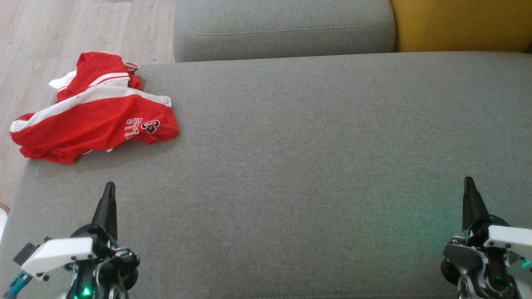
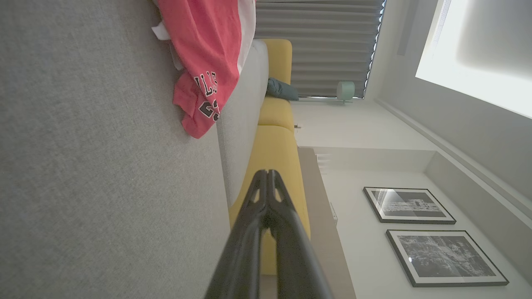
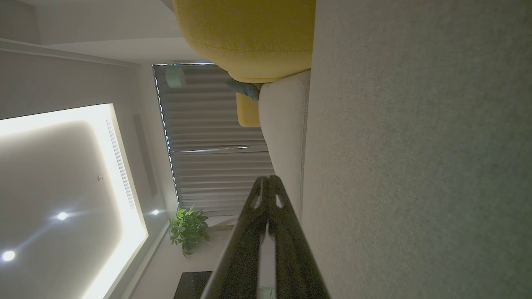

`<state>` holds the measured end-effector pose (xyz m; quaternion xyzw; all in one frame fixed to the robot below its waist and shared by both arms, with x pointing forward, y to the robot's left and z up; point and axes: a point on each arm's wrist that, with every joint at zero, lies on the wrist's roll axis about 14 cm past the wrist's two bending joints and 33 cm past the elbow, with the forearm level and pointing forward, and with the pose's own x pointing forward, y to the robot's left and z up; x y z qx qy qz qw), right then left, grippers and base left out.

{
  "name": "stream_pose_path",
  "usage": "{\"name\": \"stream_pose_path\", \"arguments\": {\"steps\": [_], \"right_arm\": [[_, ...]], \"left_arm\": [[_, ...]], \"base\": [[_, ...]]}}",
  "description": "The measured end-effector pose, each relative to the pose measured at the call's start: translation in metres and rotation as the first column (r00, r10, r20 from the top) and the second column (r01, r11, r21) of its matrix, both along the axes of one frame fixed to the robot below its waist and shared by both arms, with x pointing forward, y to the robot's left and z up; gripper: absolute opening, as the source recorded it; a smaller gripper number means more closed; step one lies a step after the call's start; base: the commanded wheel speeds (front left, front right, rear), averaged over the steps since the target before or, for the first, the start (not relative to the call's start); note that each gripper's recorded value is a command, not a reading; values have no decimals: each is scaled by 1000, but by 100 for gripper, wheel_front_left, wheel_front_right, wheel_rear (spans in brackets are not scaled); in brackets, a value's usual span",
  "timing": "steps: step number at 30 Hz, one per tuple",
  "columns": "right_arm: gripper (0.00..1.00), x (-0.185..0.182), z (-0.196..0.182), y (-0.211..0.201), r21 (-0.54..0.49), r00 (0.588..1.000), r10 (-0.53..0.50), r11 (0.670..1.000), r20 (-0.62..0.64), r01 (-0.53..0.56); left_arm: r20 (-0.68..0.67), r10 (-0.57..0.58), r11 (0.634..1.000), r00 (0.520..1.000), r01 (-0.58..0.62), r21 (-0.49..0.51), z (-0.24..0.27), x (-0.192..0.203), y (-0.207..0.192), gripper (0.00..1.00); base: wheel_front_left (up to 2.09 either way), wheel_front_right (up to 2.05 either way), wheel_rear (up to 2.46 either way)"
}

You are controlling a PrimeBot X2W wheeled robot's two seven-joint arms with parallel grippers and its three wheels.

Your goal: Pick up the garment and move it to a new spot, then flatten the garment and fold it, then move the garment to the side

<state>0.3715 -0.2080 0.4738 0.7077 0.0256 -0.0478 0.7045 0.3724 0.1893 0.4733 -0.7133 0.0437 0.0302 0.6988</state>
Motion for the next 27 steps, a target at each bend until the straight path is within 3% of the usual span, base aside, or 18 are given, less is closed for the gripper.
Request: {"name": "stream_pose_path", "arguments": {"steps": [27], "right_arm": [[0,0,0,0,0,1000,0,1000,0,0]], "left_arm": [[0,0,1000,1000,0,0,0,0,0,0]], "base": [[0,0,0]]}}
